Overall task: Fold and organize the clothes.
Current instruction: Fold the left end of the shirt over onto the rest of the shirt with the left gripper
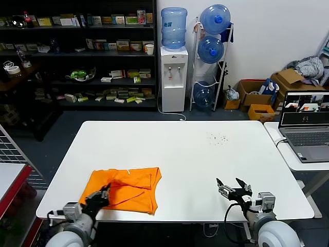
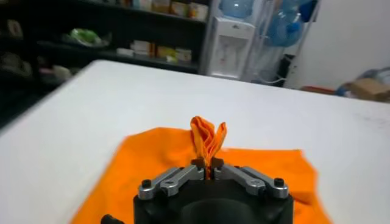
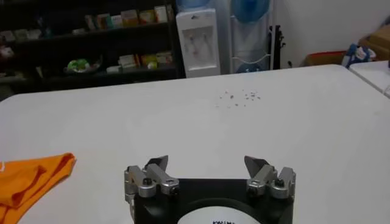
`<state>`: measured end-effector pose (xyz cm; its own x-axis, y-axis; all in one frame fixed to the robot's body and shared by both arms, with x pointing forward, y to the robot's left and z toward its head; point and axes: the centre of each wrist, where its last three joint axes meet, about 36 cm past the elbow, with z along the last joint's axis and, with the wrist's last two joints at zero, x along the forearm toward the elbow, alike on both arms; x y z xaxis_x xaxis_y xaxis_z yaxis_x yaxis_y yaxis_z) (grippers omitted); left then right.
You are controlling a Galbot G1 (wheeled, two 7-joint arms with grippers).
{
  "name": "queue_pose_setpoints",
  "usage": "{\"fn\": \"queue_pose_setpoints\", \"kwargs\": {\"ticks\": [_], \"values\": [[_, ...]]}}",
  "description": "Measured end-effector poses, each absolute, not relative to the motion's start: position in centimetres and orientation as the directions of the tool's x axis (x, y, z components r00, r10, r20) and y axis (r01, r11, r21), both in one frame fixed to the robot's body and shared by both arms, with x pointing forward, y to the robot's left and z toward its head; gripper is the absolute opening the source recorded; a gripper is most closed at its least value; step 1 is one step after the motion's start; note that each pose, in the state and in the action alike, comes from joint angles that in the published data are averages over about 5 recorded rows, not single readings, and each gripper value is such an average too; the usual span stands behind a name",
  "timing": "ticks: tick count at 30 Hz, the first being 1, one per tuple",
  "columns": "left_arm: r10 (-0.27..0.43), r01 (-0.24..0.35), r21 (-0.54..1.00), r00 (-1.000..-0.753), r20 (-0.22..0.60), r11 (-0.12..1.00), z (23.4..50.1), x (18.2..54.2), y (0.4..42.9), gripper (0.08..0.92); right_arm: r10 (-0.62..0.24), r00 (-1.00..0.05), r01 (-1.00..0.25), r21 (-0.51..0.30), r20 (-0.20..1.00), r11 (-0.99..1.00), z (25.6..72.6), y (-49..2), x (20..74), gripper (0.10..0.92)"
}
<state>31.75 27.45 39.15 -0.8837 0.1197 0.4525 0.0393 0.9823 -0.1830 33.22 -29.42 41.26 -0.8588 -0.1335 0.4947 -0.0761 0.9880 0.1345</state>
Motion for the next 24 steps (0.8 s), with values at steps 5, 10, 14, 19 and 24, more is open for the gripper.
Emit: {"fn": "queue_pose_setpoints", "kwargs": {"ticks": [5,10,14,19,24], "values": [[0.203,0.082,-0.278,-0.875,0.44,0.957,39.0,32.4,23.2,0.137,-0.124,-0.854,-0.063,0.136,0.505,0.989,40.8,-29.4,32.7,0.823],[0.251,0.114,-0.323,-0.872,0.42,0.939,38.9,33.4,20.6,0.137,-0.119,-0.851,-0.054,0.139,0.512,0.989,40.5,-29.4,32.4,0.823],[0.271,0.133,-0.331,-0.869,0.414,0.934,38.7,34.0,19.5,0.14,-0.119,-0.85,-0.053,0.141,0.513,0.989,40.5,-29.4,32.4,0.823],[0.294,0.156,-0.335,-0.862,0.413,0.929,38.5,34.1,18.8,0.237,-0.118,-0.849,-0.052,0.142,0.516,0.989,40.4,-29.5,32.5,0.823],[0.301,0.161,-0.338,-0.858,0.417,0.927,38.9,34.1,18.7,0.384,-0.119,-0.847,-0.053,0.141,0.518,0.989,40.3,-29.6,32.7,0.823]]}}
